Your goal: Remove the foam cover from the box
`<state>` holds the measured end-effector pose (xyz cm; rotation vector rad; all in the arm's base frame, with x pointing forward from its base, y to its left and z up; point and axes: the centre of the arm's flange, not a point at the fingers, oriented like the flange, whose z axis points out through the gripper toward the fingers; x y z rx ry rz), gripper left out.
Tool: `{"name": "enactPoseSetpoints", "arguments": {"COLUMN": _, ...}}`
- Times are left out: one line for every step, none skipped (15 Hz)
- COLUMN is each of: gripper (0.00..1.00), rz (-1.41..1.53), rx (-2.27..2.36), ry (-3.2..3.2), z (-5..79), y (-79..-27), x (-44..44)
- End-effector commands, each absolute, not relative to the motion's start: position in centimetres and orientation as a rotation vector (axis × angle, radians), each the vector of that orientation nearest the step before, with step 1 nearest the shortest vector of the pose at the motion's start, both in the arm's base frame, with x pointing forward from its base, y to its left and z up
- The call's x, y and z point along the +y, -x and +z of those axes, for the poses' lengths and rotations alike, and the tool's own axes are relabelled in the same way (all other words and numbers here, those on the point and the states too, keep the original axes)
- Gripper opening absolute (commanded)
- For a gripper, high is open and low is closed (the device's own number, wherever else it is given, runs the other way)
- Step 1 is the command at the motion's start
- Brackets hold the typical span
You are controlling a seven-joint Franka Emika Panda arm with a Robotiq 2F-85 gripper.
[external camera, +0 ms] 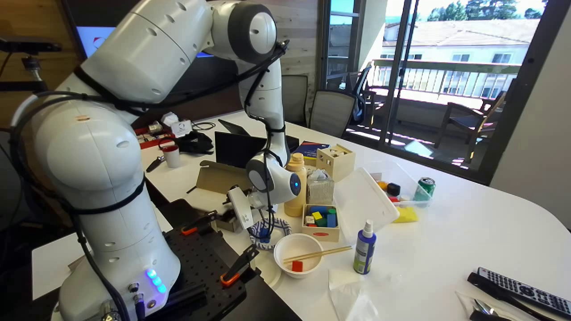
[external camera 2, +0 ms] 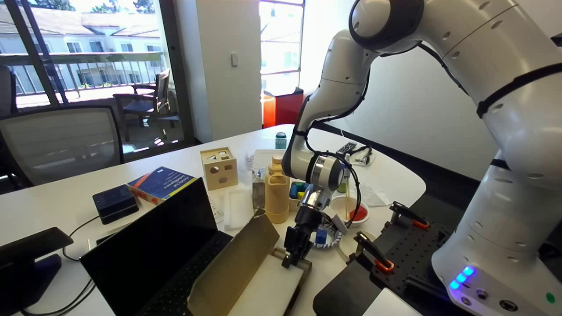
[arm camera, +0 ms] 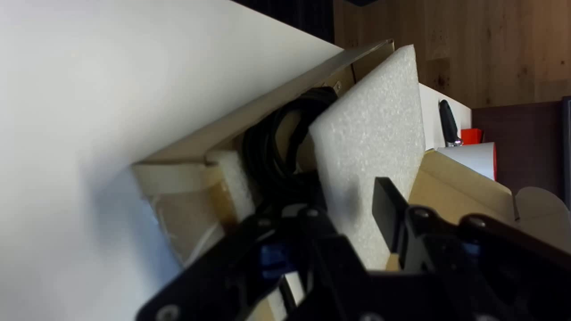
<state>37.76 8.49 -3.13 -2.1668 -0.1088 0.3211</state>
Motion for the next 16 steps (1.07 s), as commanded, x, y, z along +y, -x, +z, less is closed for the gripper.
{"name": "enactPoseSetpoints", "arguments": {"gripper": 0.07, "rz": 0.303, "rx": -0.11, "ry": 2.135, "z": -3.5, "y": -37.9, "x": 8.1}}
{"name": "enactPoseSetpoints", "arguments": {"gripper": 0.05, "rz": 0.303, "rx": -0.108, "ry": 2.133, "z": -3.5, "y": -37.8, "x": 8.1}}
{"name": "enactPoseSetpoints", "arguments": {"gripper": 0.03, "rz": 0.305, "rx": -0.106, "ry": 2.132, "z": -3.6, "y": -37.7, "x": 8.1}}
{"name": "enactPoseSetpoints", "arguments": {"gripper": 0.0, "rz": 0.305, "rx": -0.102, "ry": 2.13, "z": -3.7, "y": -37.7, "x": 8.0}}
{"name": "enactPoseSetpoints", "arguments": {"gripper": 0.02, "rz": 0.301, "rx": -0.101, "ry": 2.125, "z": -3.7, "y": -37.6, "x": 7.9}}
{"name": "enactPoseSetpoints", "arguments": {"gripper": 0.0, "rz": 0.301, "rx": -0.099, "ry": 2.124, "z": -3.5, "y": -37.5, "x": 7.8}}
{"name": "enactPoseSetpoints", "arguments": {"gripper": 0.01, "rz": 0.293, "rx": -0.102, "ry": 2.123, "z": -3.1, "y": -37.6, "x": 7.6}}
{"name": "enactPoseSetpoints", "arguments": {"gripper": 0.01, "rz": 0.275, "rx": -0.115, "ry": 2.124, "z": -2.2, "y": -37.7, "x": 7.4}}
{"name": "enactPoseSetpoints", "arguments": {"gripper": 0.01, "rz": 0.261, "rx": -0.131, "ry": 2.126, "z": -1.4, "y": -37.7, "x": 7.2}}
{"name": "enactPoseSetpoints", "arguments": {"gripper": 0.01, "rz": 0.248, "rx": -0.15, "ry": 2.127, "z": -0.1, "y": -37.9, "x": 7.0}}
{"name": "enactPoseSetpoints", "arguments": {"gripper": 0.01, "rz": 0.243, "rx": -0.16, "ry": 2.131, "z": 0.9, "y": -38.2, "x": 6.7}}
{"name": "enactPoseSetpoints", "arguments": {"gripper": 0.01, "rz": 0.243, "rx": -0.174, "ry": 2.13, "z": 2.3, "y": -38.4, "x": 6.4}}
{"name": "enactPoseSetpoints", "arguments": {"gripper": 0.01, "rz": 0.245, "rx": -0.19, "ry": 2.127, "z": 3.7, "y": -38.7, "x": 6.1}}
{"name": "enactPoseSetpoints", "arguments": {"gripper": 0.01, "rz": 0.244, "rx": -0.213, "ry": 2.122, "z": 5.1, "y": -39.0, "x": 5.8}}
{"name": "enactPoseSetpoints", "arguments": {"gripper": 0.01, "rz": 0.245, "rx": -0.236, "ry": 2.119, "z": 6.6, "y": -39.3, "x": 5.5}}
{"name": "enactPoseSetpoints", "arguments": {"gripper": 0.01, "rz": 0.249, "rx": -0.253, "ry": 2.117, "z": 8.5, "y": -39.6, "x": 5.1}}
